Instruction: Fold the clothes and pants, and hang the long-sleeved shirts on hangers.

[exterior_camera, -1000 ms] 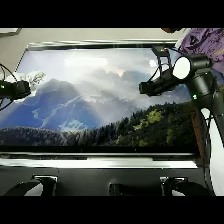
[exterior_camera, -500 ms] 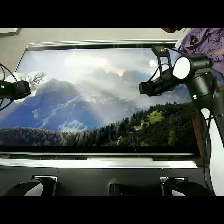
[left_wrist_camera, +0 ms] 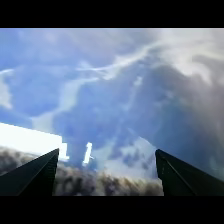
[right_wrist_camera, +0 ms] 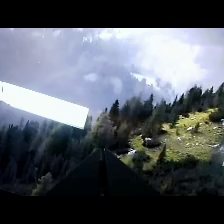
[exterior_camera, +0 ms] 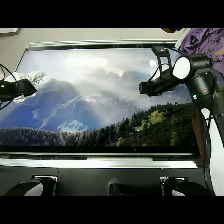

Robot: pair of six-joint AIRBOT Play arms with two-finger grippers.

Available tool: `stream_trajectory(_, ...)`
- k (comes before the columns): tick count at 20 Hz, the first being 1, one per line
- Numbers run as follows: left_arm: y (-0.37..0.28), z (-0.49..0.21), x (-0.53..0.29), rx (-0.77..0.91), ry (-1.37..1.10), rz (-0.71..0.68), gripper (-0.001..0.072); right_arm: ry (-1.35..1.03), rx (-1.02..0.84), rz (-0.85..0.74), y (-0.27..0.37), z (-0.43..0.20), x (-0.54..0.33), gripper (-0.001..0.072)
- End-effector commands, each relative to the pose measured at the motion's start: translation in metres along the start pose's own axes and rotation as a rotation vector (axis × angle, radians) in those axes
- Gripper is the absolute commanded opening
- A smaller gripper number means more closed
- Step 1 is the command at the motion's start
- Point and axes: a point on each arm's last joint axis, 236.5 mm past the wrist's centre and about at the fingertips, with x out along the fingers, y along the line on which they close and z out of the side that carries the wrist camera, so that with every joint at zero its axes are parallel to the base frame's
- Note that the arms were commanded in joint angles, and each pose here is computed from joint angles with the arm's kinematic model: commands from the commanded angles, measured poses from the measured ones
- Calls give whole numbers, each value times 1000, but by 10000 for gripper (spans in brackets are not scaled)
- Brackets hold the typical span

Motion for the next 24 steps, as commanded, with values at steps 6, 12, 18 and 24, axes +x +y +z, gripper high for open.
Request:
stream_trajectory(6,155,100,75,-197,-303,274,720,4,-1,1,1,-1,0,46)
stream_trajectory(12,245,90,205,-289,-306,317,709,37,-1,-2,0,-9,-1,46)
stream_trajectory(18,267,93,286,-297,-311,303,720,49,21,0,1,-12,-1,46)
stream_trajectory(24,270,86,314,-322,-212,306,150,54,27,-1,0,-13,-1,47)
